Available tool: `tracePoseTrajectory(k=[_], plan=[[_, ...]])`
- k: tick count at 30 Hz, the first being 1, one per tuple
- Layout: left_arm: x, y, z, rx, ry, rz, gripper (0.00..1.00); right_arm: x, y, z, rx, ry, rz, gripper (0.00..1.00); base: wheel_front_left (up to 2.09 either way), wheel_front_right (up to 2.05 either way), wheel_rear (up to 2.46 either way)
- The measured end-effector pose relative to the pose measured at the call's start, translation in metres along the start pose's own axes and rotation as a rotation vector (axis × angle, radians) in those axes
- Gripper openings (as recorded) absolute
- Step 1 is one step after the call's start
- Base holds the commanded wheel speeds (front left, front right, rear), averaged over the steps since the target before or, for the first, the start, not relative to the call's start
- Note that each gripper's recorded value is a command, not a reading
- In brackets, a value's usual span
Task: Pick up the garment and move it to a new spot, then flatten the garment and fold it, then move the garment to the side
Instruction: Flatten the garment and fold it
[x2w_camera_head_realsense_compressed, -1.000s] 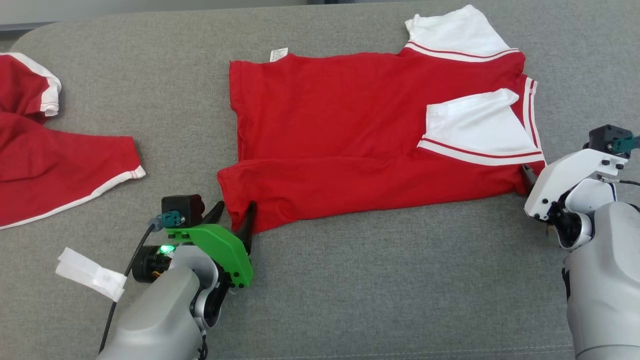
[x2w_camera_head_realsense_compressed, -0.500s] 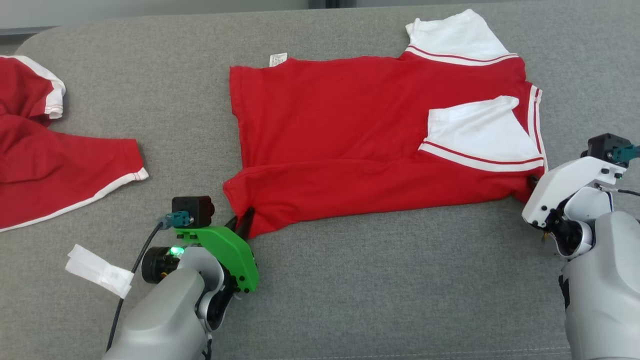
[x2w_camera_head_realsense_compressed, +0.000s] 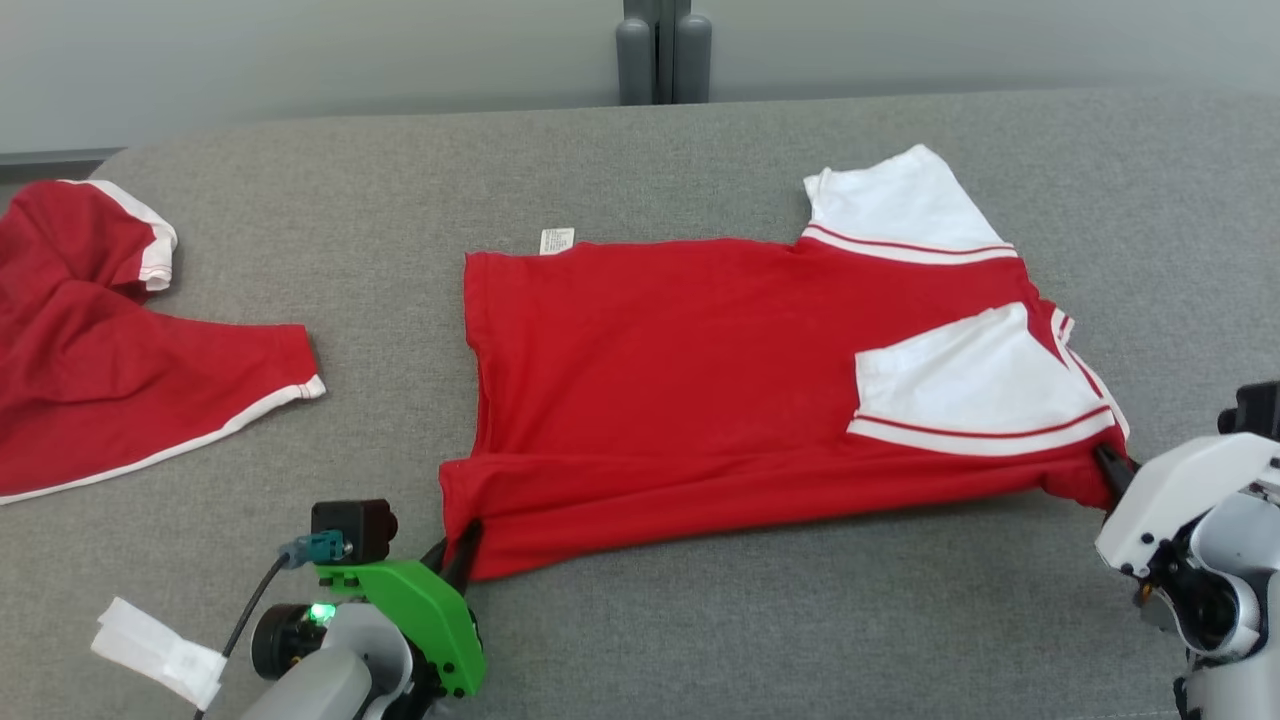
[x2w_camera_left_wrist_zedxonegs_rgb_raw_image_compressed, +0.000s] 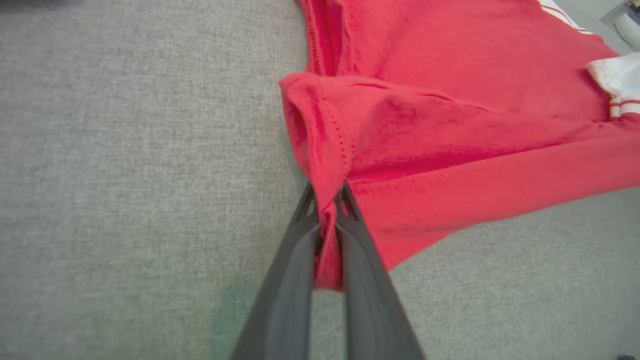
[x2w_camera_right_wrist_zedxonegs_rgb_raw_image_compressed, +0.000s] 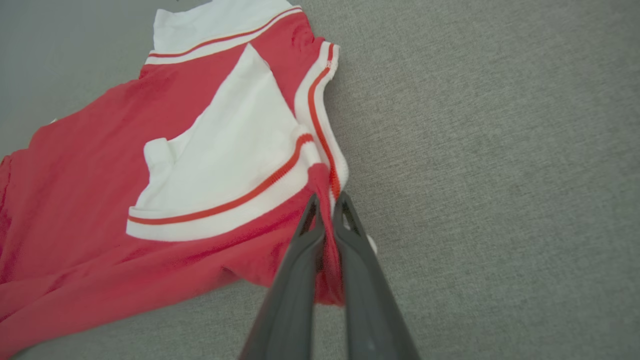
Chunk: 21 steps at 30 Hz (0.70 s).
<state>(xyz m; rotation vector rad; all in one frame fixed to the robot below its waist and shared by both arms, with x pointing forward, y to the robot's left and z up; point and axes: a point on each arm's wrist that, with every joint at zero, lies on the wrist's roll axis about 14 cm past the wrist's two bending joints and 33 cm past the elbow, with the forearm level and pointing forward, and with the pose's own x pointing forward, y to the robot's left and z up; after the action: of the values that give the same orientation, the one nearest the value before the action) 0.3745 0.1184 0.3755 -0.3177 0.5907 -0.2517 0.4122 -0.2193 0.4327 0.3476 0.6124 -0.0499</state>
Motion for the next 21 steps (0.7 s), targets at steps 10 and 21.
tracePoseTrajectory(k=[10, 21], plan=[[-0.033, 0.008, -0.028, -0.027, 0.073, 0.056, 1.0, -0.024, -0.012, -0.044, 0.032, 0.098, -0.003, 1.0, 0.0, 0.0, 0.0], [-0.024, 0.012, 0.008, -0.018, 0.024, 0.079, 1.0, -0.007, 0.007, 0.015, -0.074, -0.02, -0.006, 1.0, 0.0, 0.0, 0.0]])
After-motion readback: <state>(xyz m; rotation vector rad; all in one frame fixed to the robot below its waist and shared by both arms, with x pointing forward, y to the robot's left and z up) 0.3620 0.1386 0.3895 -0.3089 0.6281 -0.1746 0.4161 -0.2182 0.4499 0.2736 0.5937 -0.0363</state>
